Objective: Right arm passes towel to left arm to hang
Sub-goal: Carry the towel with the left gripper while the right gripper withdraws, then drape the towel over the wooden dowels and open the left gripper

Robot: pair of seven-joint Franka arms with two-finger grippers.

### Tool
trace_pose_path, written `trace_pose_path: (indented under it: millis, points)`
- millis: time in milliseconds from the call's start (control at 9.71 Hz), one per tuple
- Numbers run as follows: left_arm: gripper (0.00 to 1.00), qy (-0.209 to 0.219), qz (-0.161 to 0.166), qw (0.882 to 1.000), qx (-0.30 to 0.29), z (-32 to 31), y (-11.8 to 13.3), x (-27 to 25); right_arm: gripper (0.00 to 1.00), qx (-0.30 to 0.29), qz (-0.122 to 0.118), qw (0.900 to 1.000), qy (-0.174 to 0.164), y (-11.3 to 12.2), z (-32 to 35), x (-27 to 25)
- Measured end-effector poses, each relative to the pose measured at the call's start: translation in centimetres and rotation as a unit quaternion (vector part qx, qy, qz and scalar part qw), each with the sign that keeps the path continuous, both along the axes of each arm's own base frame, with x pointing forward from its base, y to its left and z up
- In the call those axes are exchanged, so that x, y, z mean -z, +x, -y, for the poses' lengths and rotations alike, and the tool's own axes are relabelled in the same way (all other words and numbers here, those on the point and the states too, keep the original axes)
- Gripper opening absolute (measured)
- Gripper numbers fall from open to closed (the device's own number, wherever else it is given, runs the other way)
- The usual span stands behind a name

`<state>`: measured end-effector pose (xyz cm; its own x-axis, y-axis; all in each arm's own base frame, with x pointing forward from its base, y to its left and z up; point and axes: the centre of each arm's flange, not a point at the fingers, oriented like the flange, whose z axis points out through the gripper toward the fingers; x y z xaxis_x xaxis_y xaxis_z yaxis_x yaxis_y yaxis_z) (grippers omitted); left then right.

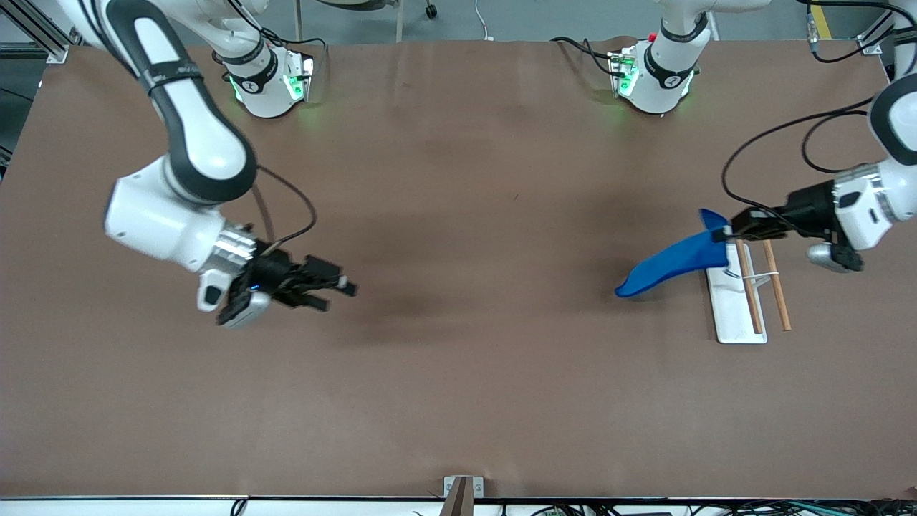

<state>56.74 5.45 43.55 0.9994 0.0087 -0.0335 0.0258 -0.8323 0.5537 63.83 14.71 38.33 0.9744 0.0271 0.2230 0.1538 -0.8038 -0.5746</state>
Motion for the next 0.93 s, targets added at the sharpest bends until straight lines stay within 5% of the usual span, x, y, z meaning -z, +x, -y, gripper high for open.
trace_pose_path:
  millis: [309, 618, 926]
  points:
    - [0.02, 0.051, 0.038, 0.998, -0.004, -7.7, 0.3, -0.7, 1.0, -0.007, -0.005, 0.991, -0.135, 1.2, 11.9, -2.0]
    - [0.02, 0.091, 0.093, 0.991, -0.016, -15.3, -0.6, -1.5, 1.0, 0.053, -0.046, 0.966, -0.249, -0.8, 19.3, -6.6]
    - [0.03, 0.092, 0.066, 0.989, -0.091, -21.1, -1.8, 2.9, 1.0, 0.121, -0.079, 0.951, -0.272, -3.8, 19.6, -13.6]
